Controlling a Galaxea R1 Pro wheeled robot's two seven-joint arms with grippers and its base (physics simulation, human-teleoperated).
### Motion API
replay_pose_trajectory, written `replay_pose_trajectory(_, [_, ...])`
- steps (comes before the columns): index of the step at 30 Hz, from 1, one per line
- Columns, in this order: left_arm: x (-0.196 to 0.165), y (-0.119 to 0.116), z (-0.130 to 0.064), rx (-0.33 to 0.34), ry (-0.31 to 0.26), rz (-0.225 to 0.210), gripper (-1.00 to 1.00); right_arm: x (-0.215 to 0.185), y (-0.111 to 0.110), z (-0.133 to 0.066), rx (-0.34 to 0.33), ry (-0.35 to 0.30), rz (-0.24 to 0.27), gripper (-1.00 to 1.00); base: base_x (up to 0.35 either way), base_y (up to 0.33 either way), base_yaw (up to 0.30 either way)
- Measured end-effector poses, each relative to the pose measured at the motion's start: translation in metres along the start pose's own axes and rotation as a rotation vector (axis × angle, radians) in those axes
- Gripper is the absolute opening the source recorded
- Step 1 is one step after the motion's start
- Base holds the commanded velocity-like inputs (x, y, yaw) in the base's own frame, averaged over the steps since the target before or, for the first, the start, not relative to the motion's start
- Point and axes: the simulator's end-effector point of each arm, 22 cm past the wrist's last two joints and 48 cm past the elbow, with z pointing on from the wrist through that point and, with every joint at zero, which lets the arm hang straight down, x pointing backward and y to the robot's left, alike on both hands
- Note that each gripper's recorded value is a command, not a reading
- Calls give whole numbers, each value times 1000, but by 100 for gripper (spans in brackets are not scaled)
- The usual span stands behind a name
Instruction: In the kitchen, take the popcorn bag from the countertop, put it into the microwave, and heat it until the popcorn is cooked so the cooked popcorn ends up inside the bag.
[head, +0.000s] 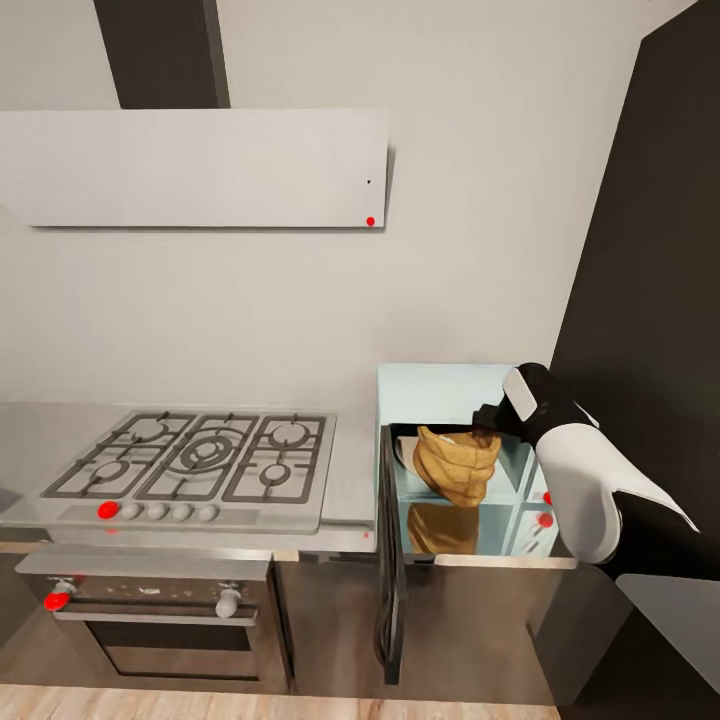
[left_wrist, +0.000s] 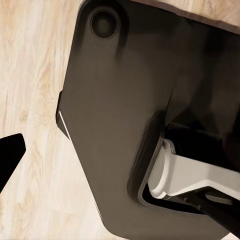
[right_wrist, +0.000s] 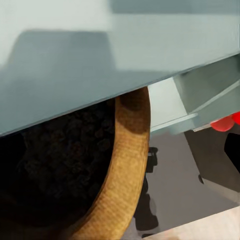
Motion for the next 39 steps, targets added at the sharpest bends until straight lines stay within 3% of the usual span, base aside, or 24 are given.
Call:
replay_pose_trajectory(5, [0, 0, 0, 1, 0, -1, 100, -13, 1, -7, -17, -35, 19, 100, -175, 0, 0])
replay_pose_trajectory(17, [0, 0, 0, -1, 0, -3, 100, -12, 1, -7, -19, -34, 21, 100, -57, 0, 0])
replay_pose_trajectory(29, [0, 0, 0, 1, 0, 2, 100, -15, 7, -9, -76, -49, 26, 100, -167, 0, 0])
replay_pose_trajectory(31, [0, -1, 0, 1, 0, 2, 100, -16, 5, -9, -87, -74, 34, 100, -3, 0, 0])
replay_pose_trajectory(34, [1, -3, 0, 4, 0, 3, 100, -20, -11, -21, -110, -192, 47, 100, 0, 0, 0])
replay_pose_trajectory(39, [1, -5, 0, 6, -1, 4, 100, 12, -20, -47, -158, -359, -8, 100, 0, 0, 0])
